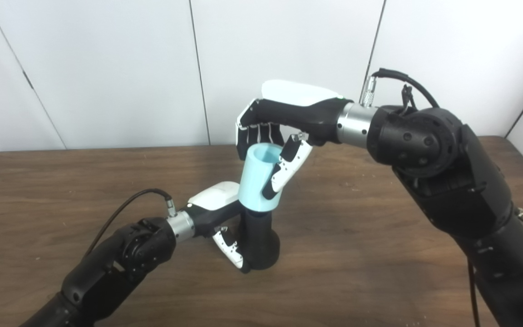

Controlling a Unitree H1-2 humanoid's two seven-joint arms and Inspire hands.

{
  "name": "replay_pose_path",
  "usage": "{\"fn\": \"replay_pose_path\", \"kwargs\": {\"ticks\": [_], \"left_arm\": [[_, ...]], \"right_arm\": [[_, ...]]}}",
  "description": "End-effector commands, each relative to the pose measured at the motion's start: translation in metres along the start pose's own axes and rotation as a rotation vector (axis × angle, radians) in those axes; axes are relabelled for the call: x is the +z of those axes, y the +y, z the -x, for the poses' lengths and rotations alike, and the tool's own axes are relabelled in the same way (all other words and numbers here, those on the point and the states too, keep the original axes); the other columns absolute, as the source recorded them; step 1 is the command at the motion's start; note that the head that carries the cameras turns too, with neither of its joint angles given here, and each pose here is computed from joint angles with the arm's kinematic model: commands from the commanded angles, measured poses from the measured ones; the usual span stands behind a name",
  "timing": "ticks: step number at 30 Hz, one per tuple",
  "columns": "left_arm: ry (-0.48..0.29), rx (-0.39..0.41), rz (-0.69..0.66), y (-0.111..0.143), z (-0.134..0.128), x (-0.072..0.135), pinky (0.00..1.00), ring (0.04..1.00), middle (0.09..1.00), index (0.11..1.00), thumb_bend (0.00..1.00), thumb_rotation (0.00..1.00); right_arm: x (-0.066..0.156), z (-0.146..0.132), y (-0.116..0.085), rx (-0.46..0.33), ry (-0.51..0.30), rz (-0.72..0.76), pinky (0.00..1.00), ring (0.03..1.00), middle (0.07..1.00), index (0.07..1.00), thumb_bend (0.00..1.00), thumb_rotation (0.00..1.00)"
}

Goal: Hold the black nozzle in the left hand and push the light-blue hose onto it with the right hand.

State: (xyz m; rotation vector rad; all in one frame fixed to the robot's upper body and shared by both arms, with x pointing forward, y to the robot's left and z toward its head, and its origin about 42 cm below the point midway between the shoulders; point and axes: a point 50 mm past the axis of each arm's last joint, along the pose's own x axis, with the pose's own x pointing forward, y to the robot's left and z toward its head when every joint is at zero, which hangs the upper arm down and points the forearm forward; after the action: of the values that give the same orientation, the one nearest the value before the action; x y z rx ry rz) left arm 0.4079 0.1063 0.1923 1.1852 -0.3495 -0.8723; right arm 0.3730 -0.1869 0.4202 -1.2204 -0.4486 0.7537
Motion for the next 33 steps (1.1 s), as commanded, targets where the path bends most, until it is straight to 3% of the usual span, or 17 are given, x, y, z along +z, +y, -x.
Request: {"fn": "replay_pose_path", "kwargs": {"ticks": [1, 23, 33], "left_arm": [[0.117, -0.146, -0.037, -0.031, 0.008, -0.017, 1.0, 0.594, 0.508, 0.468, 0.52, 0.0], [0.113, -0.144, -0.027, -0.03, 0.009, -0.013, 1.0, 0.594, 0.508, 0.468, 0.52, 0.0], [0.112, -0.14, -0.027, -0.028, 0.01, -0.011, 1.0, 0.596, 0.508, 0.468, 0.52, 0.0]], "right_arm": [[0.007, 0.004, -0.021, -0.056, 0.001, 0.062, 0.38, 0.448, 0.477, 0.479, 0.5, 0.0], [-0.001, -0.012, -0.007, -0.017, 0.072, 0.078, 0.41, 0.462, 0.466, 0.469, 0.5, 0.0], [0.0, -0.02, -0.001, 0.003, 0.046, 0.049, 0.36, 0.46, 0.472, 0.474, 0.5, 0.0]]}}
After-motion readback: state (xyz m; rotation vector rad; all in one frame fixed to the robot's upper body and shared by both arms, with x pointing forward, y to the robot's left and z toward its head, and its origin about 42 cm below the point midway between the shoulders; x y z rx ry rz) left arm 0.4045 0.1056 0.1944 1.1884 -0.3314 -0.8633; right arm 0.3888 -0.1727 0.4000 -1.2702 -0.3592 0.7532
